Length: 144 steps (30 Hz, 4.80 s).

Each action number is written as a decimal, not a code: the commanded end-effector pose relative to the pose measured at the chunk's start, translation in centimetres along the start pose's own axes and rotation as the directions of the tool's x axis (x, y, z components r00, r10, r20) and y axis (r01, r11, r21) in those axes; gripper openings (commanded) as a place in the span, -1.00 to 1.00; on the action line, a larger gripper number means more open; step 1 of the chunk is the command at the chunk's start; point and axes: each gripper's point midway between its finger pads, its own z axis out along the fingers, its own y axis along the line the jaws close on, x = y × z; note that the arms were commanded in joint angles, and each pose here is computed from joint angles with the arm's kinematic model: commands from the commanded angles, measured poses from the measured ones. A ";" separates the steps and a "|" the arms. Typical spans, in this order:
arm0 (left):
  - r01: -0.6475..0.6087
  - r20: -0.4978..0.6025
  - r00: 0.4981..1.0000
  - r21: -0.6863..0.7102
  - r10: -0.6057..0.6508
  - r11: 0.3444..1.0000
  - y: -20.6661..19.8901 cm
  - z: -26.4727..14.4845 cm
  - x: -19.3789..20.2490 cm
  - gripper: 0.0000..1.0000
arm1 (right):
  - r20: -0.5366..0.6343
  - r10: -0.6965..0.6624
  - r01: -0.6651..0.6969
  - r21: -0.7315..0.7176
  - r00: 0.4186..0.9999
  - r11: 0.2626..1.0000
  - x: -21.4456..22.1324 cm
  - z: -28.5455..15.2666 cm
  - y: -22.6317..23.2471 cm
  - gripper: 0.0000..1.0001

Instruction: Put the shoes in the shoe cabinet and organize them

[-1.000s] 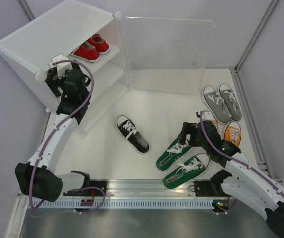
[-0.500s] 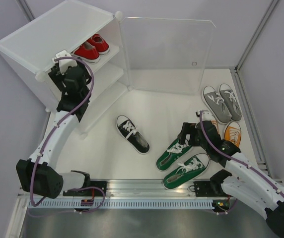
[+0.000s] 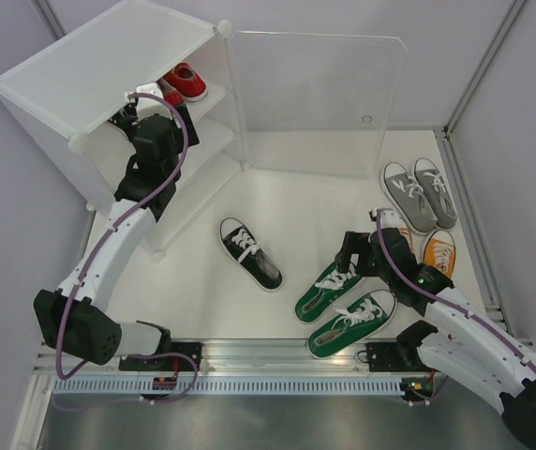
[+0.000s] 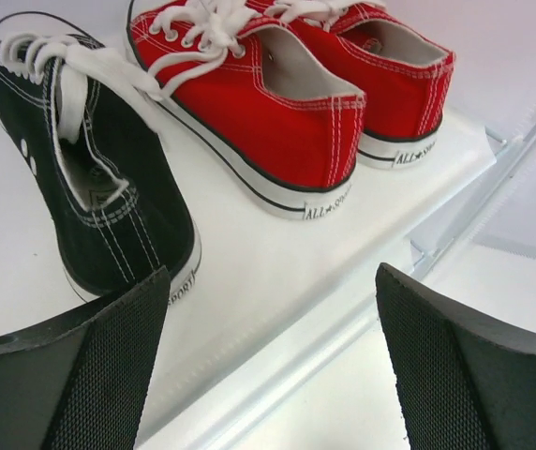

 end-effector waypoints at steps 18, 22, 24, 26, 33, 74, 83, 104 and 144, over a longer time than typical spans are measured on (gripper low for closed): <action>0.128 0.077 0.990 -0.186 -0.116 0.974 4.3 -2.5 0.2 0.93 | 0.002 -0.011 0.011 -0.022 1.000 1.000 0.1 0.4 0.3 0.94; 0.102 0.078 0.993 -0.216 -0.087 0.971 4.0 -1.1 0.3 0.93 | -0.003 -0.014 0.014 -0.028 1.000 1.000 0.2 0.4 0.4 0.94; 0.080 0.058 0.996 -0.233 -0.069 0.969 3.8 -0.2 1.1 0.94 | 0.002 -0.011 0.011 -0.026 1.000 1.000 0.1 0.4 0.4 0.94; 0.076 0.050 0.997 -0.236 -0.066 0.969 3.4 0.7 1.3 0.94 | 0.006 -0.010 0.010 -0.028 1.000 1.000 0.0 0.3 0.4 0.94; 0.079 0.040 0.997 -0.163 -0.073 0.983 1.1 2.3 0.9 0.93 | 0.005 -0.009 0.010 -0.029 1.000 1.000 0.0 0.3 0.5 0.94; -0.060 -0.628 0.627 0.551 0.461 0.833 -16.1 -27.8 26.8 0.86 | 0.045 -0.002 0.002 -0.006 0.999 1.000 -1.0 -0.4 0.1 0.93; -0.118 -0.626 0.572 0.577 0.530 0.808 -15.1 -28.2 28.9 0.74 | 0.057 0.006 -0.007 0.014 0.998 1.000 -1.1 -0.5 -0.3 0.94; -0.175 -0.545 0.410 0.740 0.731 0.649 -16.8 -30.2 35.7 0.26 | 0.034 -0.001 0.000 0.030 0.999 1.000 -0.5 0.1 -0.6 0.93; -0.275 -0.482 0.388 0.753 0.785 0.598 -18.3 -27.8 35.6 0.20 | 0.011 -0.009 0.009 0.034 1.000 0.999 0.0 0.5 -0.6 0.93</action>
